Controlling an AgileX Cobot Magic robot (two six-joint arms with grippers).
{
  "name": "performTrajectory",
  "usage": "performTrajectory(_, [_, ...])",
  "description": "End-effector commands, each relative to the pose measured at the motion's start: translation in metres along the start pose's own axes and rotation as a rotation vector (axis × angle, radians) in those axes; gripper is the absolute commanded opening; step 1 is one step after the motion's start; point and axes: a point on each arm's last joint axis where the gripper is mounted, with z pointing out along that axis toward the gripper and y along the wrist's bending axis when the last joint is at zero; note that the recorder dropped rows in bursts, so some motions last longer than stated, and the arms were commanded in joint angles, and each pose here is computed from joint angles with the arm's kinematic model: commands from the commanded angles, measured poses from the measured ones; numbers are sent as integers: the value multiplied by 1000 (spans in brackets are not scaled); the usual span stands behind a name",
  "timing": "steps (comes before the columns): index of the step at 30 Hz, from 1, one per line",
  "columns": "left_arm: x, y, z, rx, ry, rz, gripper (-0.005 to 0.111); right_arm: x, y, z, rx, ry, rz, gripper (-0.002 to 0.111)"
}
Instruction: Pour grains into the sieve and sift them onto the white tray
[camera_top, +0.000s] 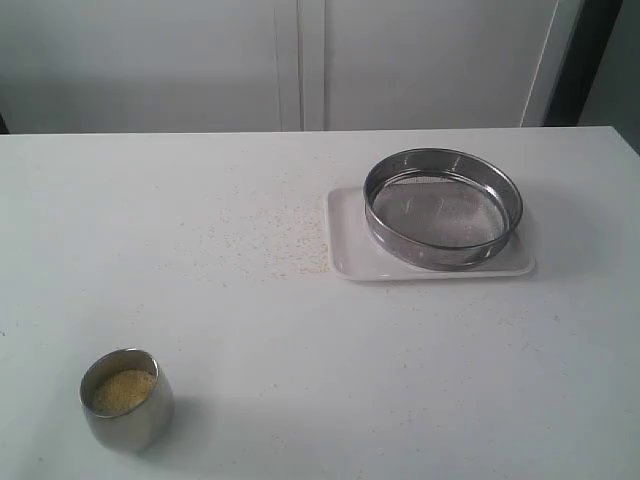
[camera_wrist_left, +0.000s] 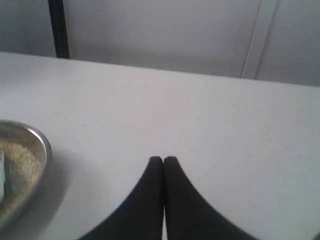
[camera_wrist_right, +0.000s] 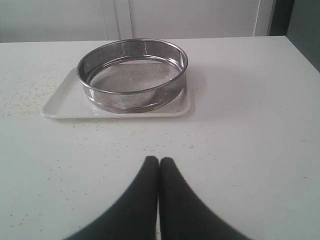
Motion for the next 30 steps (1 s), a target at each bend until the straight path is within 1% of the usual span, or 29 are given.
performTrajectory(1, [-11, 0, -1, 5, -130, -89, 0, 1, 0, 0, 3, -8, 1, 0])
performTrajectory(4, [-18, 0, -2, 15, -208, -153, 0, 1, 0, 0, 3, -8, 1, 0])
performTrajectory(5, [-18, 0, -2, 18, -215, -173, 0, 1, 0, 0, 3, -8, 1, 0])
performTrajectory(7, [-18, 0, -2, 20, -197, -196, 0, 1, 0, 0, 3, -8, 1, 0])
performTrajectory(9, [-23, -1, -4, 22, -178, -196, 0, 1, 0, 0, 3, -8, 1, 0])
performTrajectory(13, [-38, -4, -9, 24, -168, -144, 0, 1, 0, 0, 3, -8, 1, 0])
performTrajectory(16, [-51, -7, -7, 17, -92, -95, 0, 1, 0, 0, 3, -8, 1, 0])
performTrajectory(18, [-62, -8, -3, 12, -67, -67, 0, 1, 0, 0, 3, -8, 1, 0])
performTrajectory(19, [-72, -9, 1, 10, -65, -38, 0, 1, 0, 0, 3, -8, 1, 0])
performTrajectory(22, [-91, -11, 10, 3, -95, 9, 0, 1, 0, 0, 3, -8, 1, 0])
performTrajectory(24, [-103, -11, 18, -3, -168, 12, 0, 1, 0, 0, 3, -8, 1, 0])
performTrajectory(26, [-107, -10, 25, -10, -206, 12, 0, 1, 0, 0, 3, -8, 1, 0])
performTrajectory(29, [-102, -9, 37, -17, -149, 14, 0, 1, 0, 0, 3, -8, 1, 0])
performTrajectory(30, [-100, -9, 40, -16, -125, -4, 0, 1, 0, 0, 3, -8, 1, 0])
